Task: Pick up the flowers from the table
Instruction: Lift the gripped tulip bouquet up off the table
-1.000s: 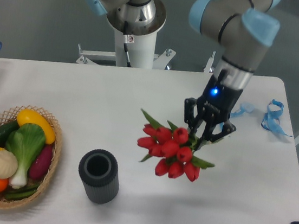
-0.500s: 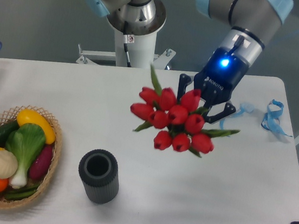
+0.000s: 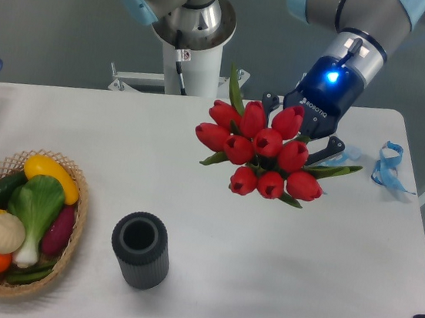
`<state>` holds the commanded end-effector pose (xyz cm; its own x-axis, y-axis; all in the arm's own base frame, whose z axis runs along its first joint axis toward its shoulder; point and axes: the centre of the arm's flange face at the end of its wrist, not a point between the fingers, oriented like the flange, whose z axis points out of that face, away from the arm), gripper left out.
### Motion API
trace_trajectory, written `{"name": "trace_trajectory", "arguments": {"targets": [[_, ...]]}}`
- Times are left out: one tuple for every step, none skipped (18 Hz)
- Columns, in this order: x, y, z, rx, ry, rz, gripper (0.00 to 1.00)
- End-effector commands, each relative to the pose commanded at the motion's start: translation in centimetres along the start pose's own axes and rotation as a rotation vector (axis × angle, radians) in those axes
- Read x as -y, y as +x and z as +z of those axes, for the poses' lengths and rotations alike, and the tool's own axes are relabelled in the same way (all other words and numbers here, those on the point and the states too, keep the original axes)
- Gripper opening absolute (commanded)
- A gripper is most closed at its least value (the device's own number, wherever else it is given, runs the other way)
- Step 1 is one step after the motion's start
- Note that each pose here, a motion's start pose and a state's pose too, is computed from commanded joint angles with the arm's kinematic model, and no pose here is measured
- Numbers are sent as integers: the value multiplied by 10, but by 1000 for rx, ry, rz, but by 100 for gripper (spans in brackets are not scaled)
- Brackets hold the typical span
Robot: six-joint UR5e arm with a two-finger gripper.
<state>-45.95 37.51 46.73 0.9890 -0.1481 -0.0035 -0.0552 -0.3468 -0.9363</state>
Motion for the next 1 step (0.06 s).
{"name": "trace_trajectory", "arguments": {"targets": [[0, 0, -1, 1, 0, -1, 33]]}}
